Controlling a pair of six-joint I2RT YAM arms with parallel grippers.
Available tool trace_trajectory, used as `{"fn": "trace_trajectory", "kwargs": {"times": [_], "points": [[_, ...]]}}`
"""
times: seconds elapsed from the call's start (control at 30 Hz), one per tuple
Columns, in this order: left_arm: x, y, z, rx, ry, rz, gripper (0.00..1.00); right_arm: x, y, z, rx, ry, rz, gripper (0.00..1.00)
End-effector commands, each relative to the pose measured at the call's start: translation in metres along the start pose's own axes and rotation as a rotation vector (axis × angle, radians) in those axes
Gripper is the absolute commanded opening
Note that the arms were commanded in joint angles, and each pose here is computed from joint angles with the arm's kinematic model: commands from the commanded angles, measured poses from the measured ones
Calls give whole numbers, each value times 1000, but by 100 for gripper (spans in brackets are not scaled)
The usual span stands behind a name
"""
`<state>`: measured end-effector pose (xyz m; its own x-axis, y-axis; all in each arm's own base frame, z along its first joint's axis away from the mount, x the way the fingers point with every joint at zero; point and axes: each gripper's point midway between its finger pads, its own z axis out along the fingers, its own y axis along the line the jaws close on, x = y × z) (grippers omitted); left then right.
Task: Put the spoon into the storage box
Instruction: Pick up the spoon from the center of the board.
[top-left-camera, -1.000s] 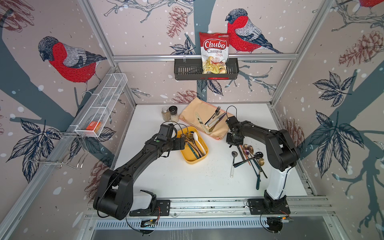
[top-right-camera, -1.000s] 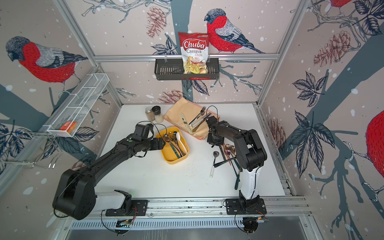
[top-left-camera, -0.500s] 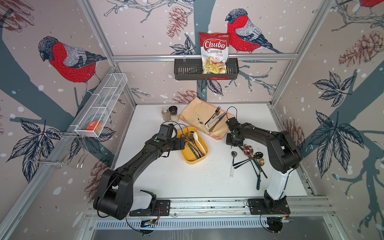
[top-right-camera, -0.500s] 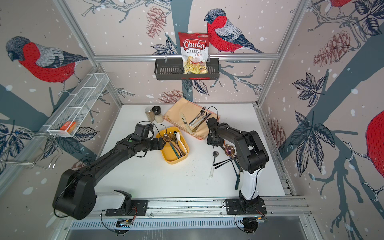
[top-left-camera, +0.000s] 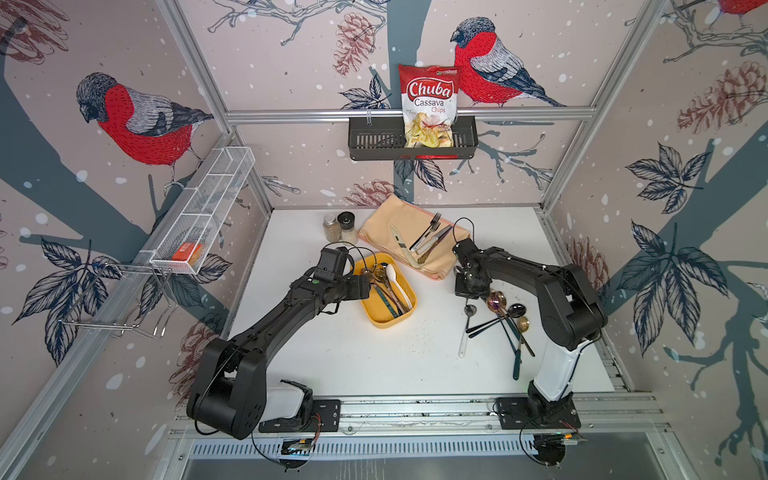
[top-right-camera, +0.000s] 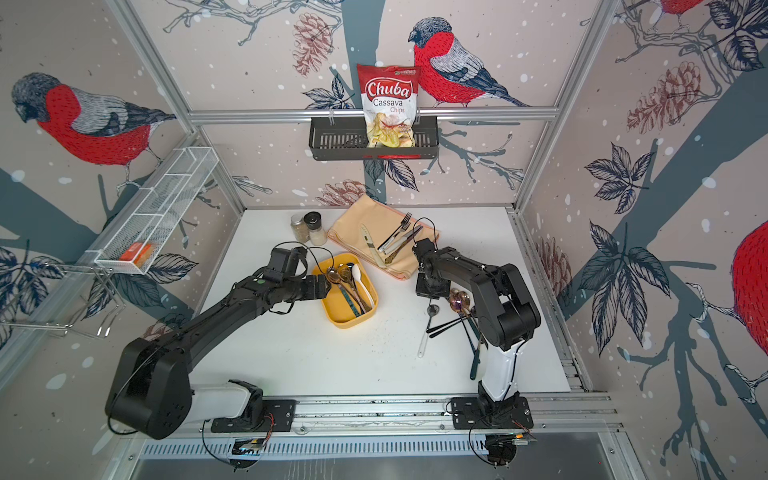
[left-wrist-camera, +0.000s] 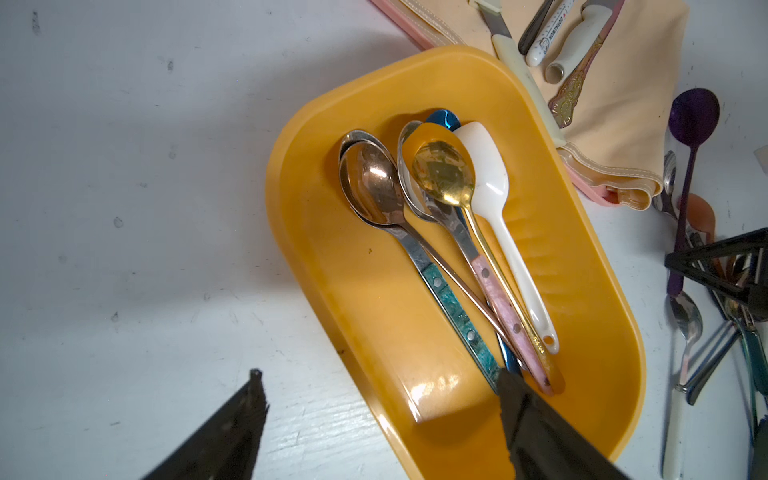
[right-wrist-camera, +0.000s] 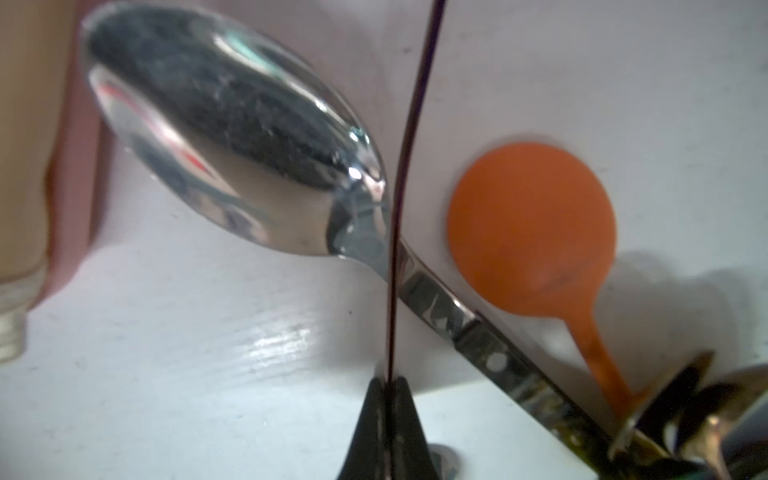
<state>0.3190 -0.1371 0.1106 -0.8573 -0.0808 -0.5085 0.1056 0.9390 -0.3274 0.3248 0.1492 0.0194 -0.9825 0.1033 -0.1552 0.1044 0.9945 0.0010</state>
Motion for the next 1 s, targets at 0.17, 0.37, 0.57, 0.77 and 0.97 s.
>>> {"fn": "trace_trajectory", "kwargs": {"times": [0.17, 0.37, 0.57, 0.77, 0.97], "points": [[-11, 2, -8, -21, -39, -6, 89, -19, -11, -38, 52, -99, -36, 0], [-17, 12, -15, -19, -74, -68, 89, -27, -7, -67, 38, -149, -90, 0], [-19, 38, -21, 9, -116, -227, 89, -29, 33, -102, -31, -231, -267, 0], [-13, 47, -22, 11, -109, -294, 89, -25, 111, -128, -149, -287, -480, 0], [-3, 60, -25, 29, -120, -373, 89, -2, 177, -129, -271, -271, -620, 0]]}}
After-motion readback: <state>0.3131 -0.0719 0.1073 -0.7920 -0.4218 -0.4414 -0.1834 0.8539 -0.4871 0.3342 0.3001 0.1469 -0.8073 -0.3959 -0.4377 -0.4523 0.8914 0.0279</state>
